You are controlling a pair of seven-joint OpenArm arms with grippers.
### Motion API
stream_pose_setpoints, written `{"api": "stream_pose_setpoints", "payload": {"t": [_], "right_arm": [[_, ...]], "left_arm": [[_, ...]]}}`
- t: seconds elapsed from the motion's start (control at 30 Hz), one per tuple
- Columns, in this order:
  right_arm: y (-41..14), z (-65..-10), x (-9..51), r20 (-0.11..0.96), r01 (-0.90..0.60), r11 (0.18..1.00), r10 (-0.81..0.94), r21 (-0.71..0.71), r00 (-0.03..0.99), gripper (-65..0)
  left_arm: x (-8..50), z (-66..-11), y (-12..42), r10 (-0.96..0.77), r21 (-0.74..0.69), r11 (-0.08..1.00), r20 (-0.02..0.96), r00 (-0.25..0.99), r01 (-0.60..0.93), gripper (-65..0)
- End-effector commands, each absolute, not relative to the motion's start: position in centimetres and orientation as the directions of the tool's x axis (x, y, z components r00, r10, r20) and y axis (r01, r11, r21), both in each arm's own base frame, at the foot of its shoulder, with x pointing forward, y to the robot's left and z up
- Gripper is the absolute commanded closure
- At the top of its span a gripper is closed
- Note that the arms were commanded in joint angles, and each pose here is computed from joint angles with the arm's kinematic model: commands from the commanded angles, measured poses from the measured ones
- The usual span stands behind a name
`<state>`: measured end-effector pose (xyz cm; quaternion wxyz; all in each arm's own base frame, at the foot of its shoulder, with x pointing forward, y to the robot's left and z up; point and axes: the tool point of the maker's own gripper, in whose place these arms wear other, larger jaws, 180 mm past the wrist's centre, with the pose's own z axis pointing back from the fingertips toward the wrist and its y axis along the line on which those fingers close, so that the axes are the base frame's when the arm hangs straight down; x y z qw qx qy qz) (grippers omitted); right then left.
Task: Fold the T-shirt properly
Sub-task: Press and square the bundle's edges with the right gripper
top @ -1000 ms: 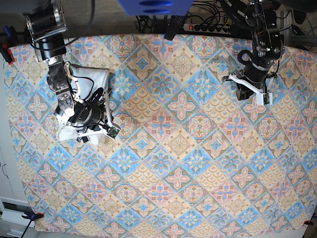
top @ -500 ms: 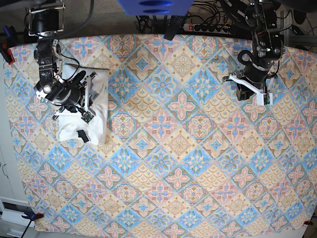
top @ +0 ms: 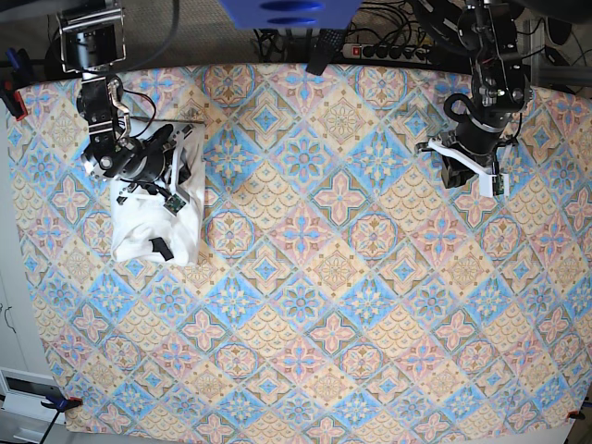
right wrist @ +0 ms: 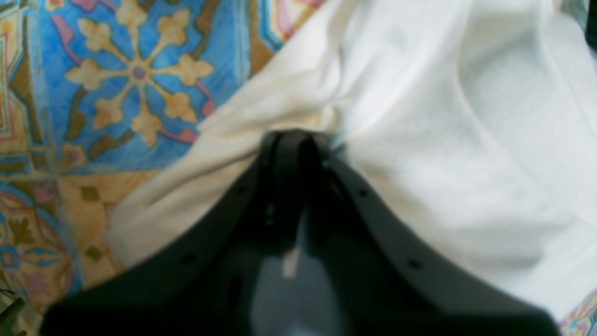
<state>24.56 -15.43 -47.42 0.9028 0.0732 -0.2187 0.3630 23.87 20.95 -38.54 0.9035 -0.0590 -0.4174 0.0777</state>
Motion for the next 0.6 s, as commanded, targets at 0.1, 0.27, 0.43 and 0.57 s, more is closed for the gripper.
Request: {"api": "stream_pose_setpoints", "payload": {"t": [0.1, 0.27, 0.43, 0.57], "right_arm": [[-12.5, -47.8, 23.9, 0.472, -0.702, 0.712, 0.608, 0.033, 0.639, -4.2], [-11.7, -47.6, 23.8, 0.474, -0.719, 0.695, 0.622, 0.033, 0.623, -4.2], [-10.1, -44.6, 25.5, 0.547, -0.749, 0.662, 0.640, -0.034, 0.540, -4.2], [-11.8, -43.6, 26.7, 0.564, -0.710, 0.701, 0.613, -0.064, 0.554, -4.2]], "left_arm": [[24.5, -37.4, 21.0, 0.180, -0.167, 0.983, 0.773, 0.608, -0.078, -4.9], [24.4, -37.5, 21.0, 0.180, -0.167, 0.983, 0.772, 0.609, -0.078, -4.9], [24.1, -37.7, 21.1, 0.181, -0.167, 0.983, 0.767, 0.616, -0.081, -4.9], [24.1, -37.8, 21.1, 0.182, -0.168, 0.982, 0.765, 0.618, -0.082, -4.9]]}}
